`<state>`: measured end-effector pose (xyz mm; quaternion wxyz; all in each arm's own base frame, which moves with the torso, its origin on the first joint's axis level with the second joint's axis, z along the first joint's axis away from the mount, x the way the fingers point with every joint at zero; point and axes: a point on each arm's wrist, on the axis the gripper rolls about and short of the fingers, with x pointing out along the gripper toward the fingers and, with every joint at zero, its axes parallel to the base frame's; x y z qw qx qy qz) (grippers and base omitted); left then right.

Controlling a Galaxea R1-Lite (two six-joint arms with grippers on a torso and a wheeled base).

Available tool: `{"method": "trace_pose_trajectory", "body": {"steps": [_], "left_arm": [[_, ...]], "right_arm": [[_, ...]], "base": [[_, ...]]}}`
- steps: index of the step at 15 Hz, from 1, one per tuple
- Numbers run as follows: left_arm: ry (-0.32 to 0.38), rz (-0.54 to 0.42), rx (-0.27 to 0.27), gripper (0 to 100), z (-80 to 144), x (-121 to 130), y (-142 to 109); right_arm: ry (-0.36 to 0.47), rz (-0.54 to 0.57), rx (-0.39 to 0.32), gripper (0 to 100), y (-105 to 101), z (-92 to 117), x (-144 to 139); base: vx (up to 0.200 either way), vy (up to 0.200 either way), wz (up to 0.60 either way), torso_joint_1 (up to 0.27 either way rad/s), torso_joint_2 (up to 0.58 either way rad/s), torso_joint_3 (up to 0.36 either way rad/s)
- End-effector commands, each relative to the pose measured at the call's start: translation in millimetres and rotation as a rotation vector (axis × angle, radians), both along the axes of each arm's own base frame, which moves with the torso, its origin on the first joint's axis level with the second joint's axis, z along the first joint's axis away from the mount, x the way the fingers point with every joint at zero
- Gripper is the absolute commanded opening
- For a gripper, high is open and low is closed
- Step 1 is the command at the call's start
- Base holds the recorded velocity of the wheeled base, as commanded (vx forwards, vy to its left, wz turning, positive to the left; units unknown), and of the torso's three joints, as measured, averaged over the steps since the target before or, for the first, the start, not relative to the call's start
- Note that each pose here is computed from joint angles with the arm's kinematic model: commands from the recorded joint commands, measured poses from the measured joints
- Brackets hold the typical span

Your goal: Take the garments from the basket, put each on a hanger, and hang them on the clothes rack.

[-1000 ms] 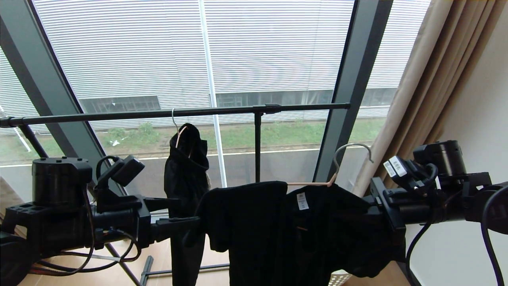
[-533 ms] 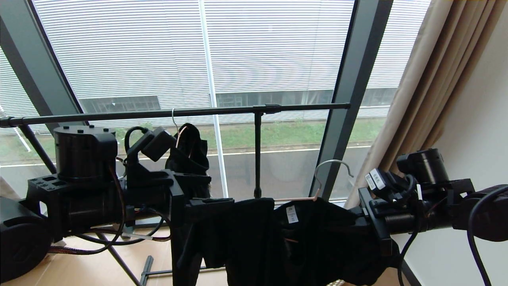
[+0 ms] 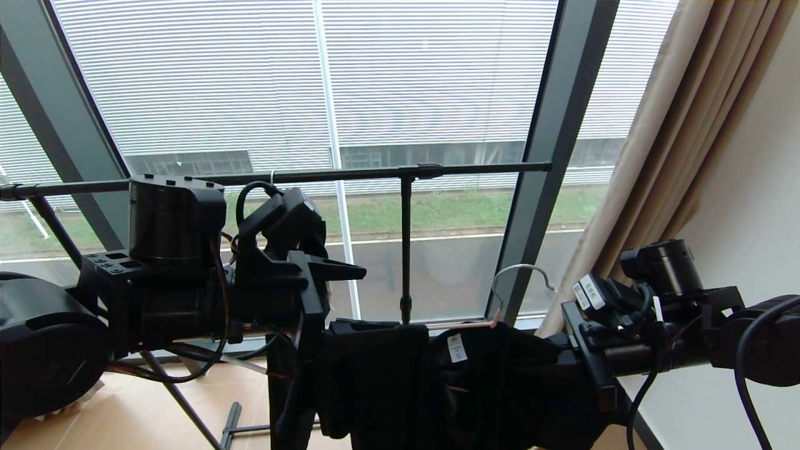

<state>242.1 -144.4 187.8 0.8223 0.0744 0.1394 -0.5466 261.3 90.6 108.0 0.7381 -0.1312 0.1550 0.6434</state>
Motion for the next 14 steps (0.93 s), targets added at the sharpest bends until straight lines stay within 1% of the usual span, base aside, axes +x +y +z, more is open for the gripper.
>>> {"method": "trace_pose_trajectory", "body": {"steps": [1,2,7,11,14], "left_arm": [[-0.006,-0.035,0.024,100,-8,4,-10],[-0.025,-0.058,0.034,100,-9,5,-16],[-0.066,-0.143,0.083,100,-23,4,-34],[-0.073,-0.17,0.111,100,-33,5,-39],[-0.076,-0.176,0.117,100,-35,6,-40]], "right_arm": [[0.0,0.005,0.0,0,1,0,-1],[0.0,0.01,0.0,0,2,0,-2],[-0.005,0.01,0.0,0,3,1,-2],[-0.009,0.009,0.0,0,2,3,-3],[-0.01,0.01,-0.001,0,3,3,-3]], "base": [[0.0,0.0,0.0,0.0,0.0,0.0],[0.0,0.0,0.0,0.0,0.0,0.0],[0.0,0.0,0.0,0.0,0.0,0.0],[0.0,0.0,0.0,0.0,0.0,0.0],[0.0,0.0,0.0,0.0,0.0,0.0]]}}
